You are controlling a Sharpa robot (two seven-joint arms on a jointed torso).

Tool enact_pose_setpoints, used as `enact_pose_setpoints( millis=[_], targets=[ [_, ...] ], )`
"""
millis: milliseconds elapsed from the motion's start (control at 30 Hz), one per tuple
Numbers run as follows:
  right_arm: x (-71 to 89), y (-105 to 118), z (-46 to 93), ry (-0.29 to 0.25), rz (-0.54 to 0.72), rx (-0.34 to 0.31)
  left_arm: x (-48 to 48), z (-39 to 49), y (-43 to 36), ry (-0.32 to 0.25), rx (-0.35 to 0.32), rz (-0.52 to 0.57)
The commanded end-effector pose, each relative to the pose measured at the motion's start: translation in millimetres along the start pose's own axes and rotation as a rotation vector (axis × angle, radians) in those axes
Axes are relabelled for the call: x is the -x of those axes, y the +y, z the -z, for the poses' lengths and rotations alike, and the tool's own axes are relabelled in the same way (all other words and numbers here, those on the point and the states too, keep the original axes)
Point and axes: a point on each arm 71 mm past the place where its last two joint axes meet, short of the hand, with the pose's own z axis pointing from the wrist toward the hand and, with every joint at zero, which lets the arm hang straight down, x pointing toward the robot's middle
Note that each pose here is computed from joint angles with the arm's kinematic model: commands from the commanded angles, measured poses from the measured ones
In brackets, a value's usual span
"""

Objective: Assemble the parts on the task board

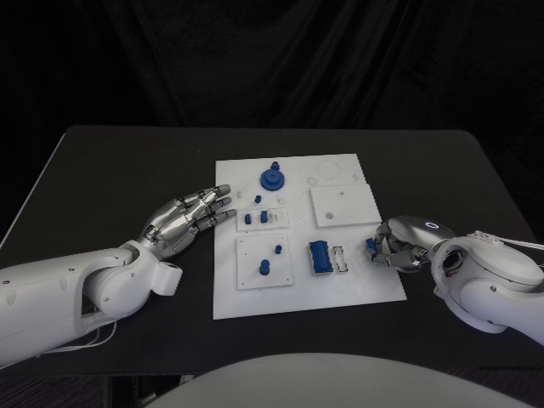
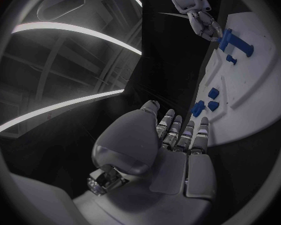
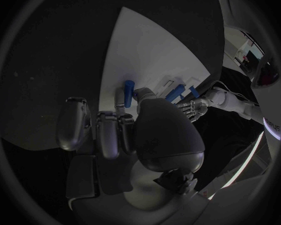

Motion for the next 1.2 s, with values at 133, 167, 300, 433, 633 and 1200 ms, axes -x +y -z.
enact_pose_setpoints(
  millis=[133,167,300,433,633,1200],
  targets=[
    [-2.0,9,7.5,-0.016,-0.209,0.065,-1.1,0.2,-5.9,0.004,-0.092,0.0],
    [-1.9,11,8.7,-0.013,-0.237,0.068,-1.0,0.2,-5.9,0.003,-0.092,-0.001],
    [-3.0,18,12.7,0.01,-0.341,0.076,-0.9,0.0,-5.8,0.002,-0.091,-0.002],
    [-5.6,23,12.3,0.042,-0.377,0.079,-1.2,-0.6,-5.4,0.004,-0.09,-0.001],
    [-10.1,28,9.2,0.091,-0.387,0.082,-1.8,-1.6,-4.8,0.006,-0.088,0.0],
    [-13.7,30,2.3,0.123,-0.377,0.062,-2.9,-3.6,-3.1,0.011,-0.079,0.002]
  ],
)
